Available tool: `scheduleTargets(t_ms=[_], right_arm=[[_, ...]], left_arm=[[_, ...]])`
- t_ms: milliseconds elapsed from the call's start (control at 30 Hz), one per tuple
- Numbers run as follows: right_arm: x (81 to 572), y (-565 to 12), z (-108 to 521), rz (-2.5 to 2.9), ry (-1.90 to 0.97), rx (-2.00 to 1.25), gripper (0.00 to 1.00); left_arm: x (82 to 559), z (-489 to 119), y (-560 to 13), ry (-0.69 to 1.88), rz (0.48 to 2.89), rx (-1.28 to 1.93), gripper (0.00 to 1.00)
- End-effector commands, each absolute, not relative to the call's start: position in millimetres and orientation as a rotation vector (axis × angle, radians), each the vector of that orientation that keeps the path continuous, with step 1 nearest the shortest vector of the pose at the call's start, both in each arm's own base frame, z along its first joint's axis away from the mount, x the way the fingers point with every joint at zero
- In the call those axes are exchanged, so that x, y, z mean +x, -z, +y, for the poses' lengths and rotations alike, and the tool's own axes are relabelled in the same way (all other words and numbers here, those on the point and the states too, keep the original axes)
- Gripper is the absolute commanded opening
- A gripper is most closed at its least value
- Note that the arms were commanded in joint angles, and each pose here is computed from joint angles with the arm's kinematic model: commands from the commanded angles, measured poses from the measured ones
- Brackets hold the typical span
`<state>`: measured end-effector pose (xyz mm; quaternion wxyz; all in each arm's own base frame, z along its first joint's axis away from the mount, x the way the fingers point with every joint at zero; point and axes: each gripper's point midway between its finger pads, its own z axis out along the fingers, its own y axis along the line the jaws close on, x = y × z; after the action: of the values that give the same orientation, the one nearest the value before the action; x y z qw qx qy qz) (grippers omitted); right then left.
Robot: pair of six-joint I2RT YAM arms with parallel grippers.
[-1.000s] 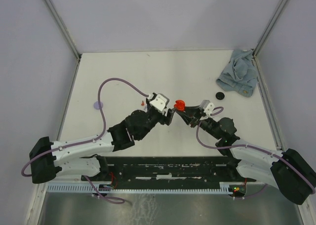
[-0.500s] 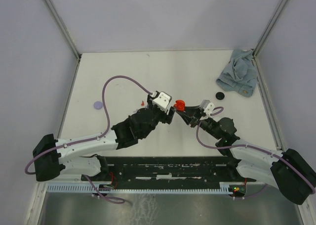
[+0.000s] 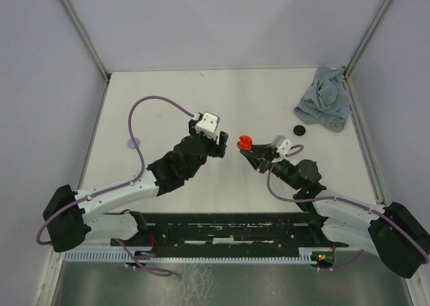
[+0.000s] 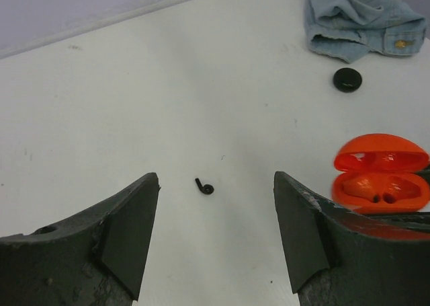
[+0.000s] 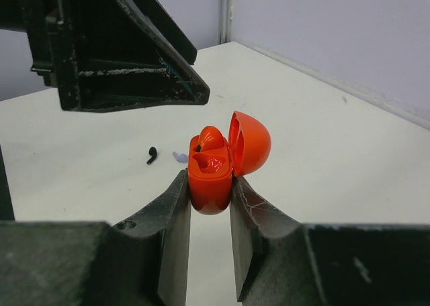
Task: Insert the wireless bluetooth earbuds into the charging case
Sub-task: Pick up the earbud from the center of the board.
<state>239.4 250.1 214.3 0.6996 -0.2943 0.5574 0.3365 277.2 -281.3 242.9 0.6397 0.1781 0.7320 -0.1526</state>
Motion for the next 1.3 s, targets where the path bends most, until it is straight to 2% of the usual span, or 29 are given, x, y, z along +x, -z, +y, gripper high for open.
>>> scheduleTargets(t_ms=[0,500,867,1100,1267], right_arm=[[248,-220,246,1.238,-0.700,-0.623,0.05],[256,-204,247,1.302,-0.671,-0.629,0.05],[258,-201,248,1.317,-0.666,-0.632,0.04],[260,-199,246,1.329,-0.653,-0.632,0.04],[261,-197,246,1.336,-0.648,-0.633,0.04]], left_arm=[[301,-256,-240,0.382,1.759,0.219,0.76],[367,-173,-124,0.109,2.163,0.021,0.75],[395,-169,-71,0.055,2.325,0.048,0.57],[402,-177,-49,0.055,2.384,0.079,0.53],[400,-175,-32,0.024,2.437,0.095,0.45]])
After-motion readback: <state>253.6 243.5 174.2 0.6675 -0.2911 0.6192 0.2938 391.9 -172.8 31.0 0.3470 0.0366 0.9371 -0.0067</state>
